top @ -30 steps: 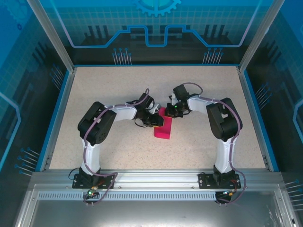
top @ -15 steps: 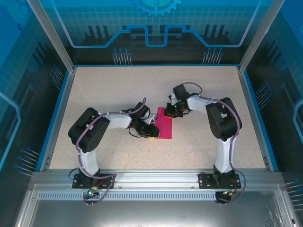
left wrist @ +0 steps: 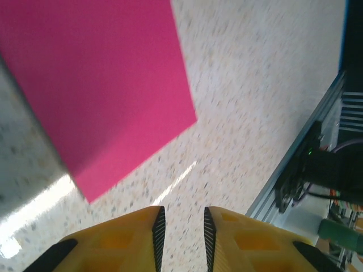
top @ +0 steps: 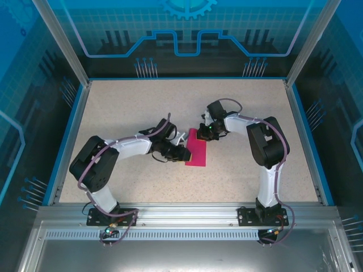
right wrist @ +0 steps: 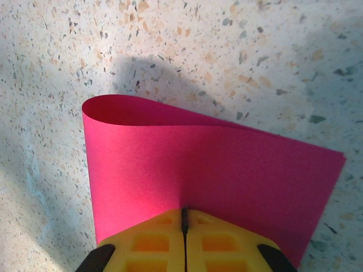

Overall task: Fold a paper plane with a square sheet of paper (fold left side to right side)
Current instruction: First fold the square sheet of paper in half at the center of the table, then hold the square sheet of paper at the center of the table.

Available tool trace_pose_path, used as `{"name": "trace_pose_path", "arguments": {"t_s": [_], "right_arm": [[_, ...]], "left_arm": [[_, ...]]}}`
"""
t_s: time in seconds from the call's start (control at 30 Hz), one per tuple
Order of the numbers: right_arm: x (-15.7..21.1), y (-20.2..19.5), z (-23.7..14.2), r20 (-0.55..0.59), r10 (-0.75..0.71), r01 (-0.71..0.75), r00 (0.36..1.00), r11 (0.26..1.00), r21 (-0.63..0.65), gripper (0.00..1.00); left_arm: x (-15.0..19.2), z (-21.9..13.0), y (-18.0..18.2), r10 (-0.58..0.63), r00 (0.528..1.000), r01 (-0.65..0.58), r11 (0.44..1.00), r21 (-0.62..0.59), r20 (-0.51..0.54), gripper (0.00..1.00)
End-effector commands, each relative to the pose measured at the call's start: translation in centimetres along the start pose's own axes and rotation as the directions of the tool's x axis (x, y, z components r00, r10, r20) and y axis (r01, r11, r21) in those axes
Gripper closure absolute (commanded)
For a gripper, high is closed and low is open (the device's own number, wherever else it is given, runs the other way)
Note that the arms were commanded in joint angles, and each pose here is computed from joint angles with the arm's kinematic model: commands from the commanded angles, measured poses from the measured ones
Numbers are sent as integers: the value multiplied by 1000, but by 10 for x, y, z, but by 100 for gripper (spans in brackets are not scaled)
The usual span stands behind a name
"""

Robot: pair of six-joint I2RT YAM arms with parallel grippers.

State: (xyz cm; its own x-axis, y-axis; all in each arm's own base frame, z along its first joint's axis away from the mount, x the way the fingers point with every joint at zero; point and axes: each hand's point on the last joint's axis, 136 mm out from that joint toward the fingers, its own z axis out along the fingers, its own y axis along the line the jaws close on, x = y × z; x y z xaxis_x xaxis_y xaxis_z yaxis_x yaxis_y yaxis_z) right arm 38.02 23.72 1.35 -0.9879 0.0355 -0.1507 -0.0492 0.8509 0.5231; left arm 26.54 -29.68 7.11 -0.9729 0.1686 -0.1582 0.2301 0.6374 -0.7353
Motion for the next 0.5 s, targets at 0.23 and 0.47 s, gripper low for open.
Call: {"name": "trace_pose_path", "arguments": {"t_s": [0.23,0.47], "right_arm": [[11,-11,6,-42,3,-1,999,999,37,93],[3,2,0,-12,3,-3,1000,1000,-11,92]], "left_arm": [[-47,30,17,-32,999,32,999,-19,-4,74],[-39,47,29,-52,998,49,997,-59,-45,74]]}}
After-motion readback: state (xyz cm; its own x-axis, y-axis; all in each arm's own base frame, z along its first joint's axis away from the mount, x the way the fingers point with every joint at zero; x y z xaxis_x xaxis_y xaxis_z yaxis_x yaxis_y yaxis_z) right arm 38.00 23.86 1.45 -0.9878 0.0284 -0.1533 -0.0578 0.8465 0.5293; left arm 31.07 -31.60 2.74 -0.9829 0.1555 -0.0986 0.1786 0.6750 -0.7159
